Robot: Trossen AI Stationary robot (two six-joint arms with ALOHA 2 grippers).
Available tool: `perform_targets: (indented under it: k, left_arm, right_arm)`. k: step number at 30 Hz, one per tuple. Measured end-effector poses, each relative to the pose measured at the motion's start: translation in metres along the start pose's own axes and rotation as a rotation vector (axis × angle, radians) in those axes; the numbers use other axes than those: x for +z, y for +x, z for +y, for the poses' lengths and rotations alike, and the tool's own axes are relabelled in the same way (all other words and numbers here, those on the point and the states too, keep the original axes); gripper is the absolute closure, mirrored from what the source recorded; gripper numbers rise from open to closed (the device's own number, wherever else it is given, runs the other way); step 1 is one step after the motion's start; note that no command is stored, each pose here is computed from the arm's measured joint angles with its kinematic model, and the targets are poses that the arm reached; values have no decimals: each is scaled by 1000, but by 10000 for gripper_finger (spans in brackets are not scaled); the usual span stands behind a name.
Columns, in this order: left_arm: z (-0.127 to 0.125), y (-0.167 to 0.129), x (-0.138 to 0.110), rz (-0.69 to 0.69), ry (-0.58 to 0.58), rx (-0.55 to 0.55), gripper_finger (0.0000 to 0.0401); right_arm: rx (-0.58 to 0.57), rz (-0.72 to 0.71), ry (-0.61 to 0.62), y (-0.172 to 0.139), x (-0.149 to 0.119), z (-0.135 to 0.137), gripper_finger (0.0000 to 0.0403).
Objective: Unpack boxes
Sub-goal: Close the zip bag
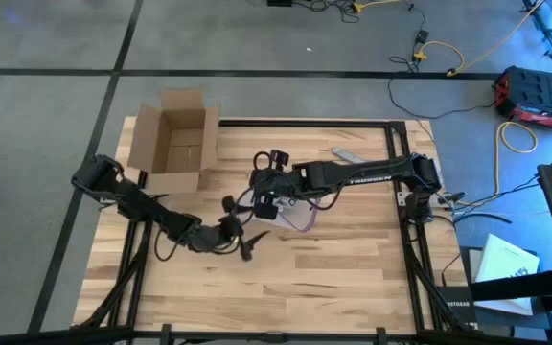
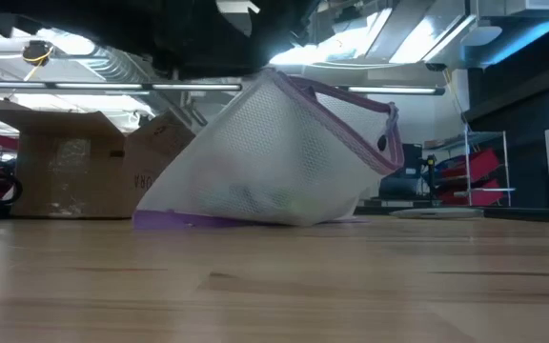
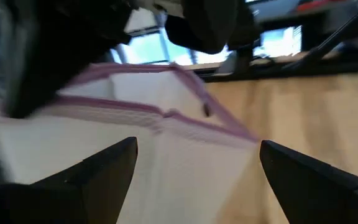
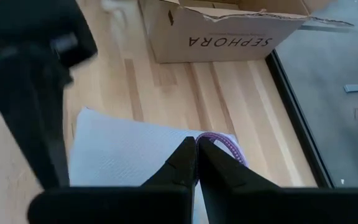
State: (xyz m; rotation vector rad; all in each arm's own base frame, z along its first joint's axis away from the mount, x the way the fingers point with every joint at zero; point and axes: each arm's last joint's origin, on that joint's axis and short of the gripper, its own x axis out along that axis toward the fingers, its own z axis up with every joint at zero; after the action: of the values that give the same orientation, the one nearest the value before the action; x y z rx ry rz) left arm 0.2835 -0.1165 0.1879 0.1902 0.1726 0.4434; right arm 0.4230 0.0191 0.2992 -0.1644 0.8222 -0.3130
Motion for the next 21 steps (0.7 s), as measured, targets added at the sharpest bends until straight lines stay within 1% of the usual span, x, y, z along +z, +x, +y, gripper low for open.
perform_targets:
  k: [4, 8, 12, 21]
  left_arm:
    - [1, -3, 0, 13, 130, 102, 74]
    - [7, 3, -4, 46, 201, 150, 74]
    - [17, 13, -11, 102, 219, 190, 74]
    - [27, 22, -13, 126, 239, 233, 73]
  right_arm:
    - [2, -7, -9, 0, 1, 0, 403]
    - [33, -35, 2, 0, 4, 1, 403]
    - [38, -56, 10, 0, 6, 1, 403]
    - [45, -77, 17, 0, 8, 1, 403]
